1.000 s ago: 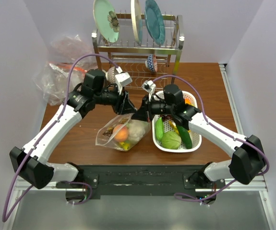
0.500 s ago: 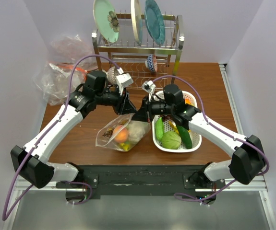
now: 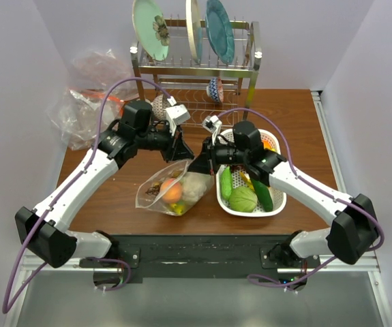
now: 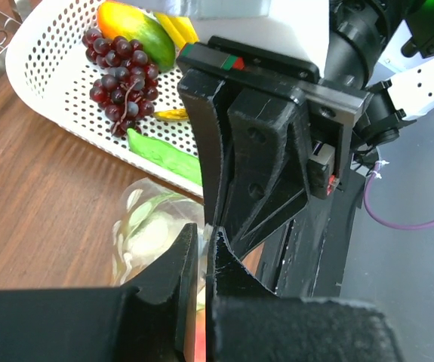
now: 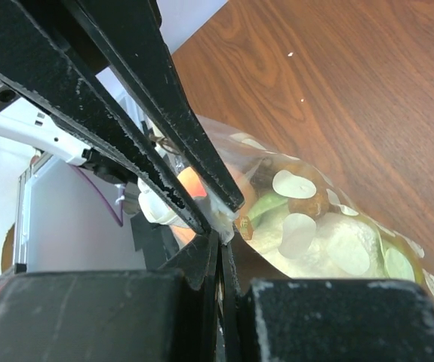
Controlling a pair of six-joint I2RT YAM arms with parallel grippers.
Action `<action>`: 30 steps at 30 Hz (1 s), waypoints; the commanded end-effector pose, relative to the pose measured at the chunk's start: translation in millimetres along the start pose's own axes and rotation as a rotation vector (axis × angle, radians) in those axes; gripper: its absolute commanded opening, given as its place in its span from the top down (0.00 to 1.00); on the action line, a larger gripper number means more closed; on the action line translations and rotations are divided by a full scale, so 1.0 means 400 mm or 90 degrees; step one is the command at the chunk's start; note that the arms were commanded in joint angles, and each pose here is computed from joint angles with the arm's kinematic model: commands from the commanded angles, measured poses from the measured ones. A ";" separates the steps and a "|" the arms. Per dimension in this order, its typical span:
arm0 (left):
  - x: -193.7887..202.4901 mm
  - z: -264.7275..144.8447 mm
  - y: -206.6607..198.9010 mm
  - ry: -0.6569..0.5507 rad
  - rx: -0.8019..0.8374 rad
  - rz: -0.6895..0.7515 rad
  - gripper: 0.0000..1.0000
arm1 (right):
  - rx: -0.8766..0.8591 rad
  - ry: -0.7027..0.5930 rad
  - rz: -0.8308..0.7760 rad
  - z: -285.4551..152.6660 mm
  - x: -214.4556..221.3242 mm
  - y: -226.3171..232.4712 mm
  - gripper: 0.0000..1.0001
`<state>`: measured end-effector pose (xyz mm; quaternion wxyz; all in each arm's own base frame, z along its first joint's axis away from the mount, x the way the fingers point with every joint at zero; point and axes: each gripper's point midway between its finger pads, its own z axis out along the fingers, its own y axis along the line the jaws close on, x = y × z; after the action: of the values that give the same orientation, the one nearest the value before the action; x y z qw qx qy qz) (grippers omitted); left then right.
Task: Place the food in the zip-top bag and seal the zipper
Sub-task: Zip the zipper food storage bag.
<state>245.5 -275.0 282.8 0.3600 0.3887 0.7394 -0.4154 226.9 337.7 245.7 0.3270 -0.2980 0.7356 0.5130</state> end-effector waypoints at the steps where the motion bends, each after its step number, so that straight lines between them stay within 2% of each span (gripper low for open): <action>1: 0.020 -0.002 0.005 0.012 -0.013 -0.001 1.00 | 0.001 -0.090 -0.040 -0.044 -0.094 0.039 1.00; 13: 0.021 -0.010 0.007 0.010 -0.027 0.001 1.00 | 0.054 -0.120 -0.016 -0.088 -0.115 -0.022 1.00; 14: 0.022 -0.009 0.006 0.010 -0.024 0.001 1.00 | 0.046 -0.114 -0.020 -0.087 -0.114 -0.016 0.96; 15: 0.020 -0.009 0.004 0.009 -0.021 0.001 1.00 | 0.037 -0.102 -0.022 -0.084 -0.106 -0.013 0.88; 16: 0.019 -0.008 0.004 0.009 -0.020 0.001 1.00 | 0.030 -0.095 -0.032 -0.082 -0.104 -0.011 0.75; 17: 0.014 -0.009 0.002 0.007 -0.017 0.003 1.00 | 0.010 -0.086 -0.037 -0.082 -0.098 0.002 0.72; 24: -0.011 -0.011 -0.022 -0.001 0.013 0.005 1.00 | -0.061 -0.066 -0.119 -0.094 -0.092 0.055 0.68; 25: -0.012 -0.013 -0.028 0.000 0.019 0.005 1.00 | -0.064 -0.060 -0.139 -0.094 -0.090 0.053 0.65; 30: -0.036 -0.032 -0.066 -0.008 0.050 0.012 1.00 | -0.099 -0.051 -0.163 -0.096 -0.092 0.077 0.64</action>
<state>235.6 -273.5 277.3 0.3370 0.3886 0.7477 -0.4199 229.5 311.6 267.9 0.3665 -0.3404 0.6935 0.5185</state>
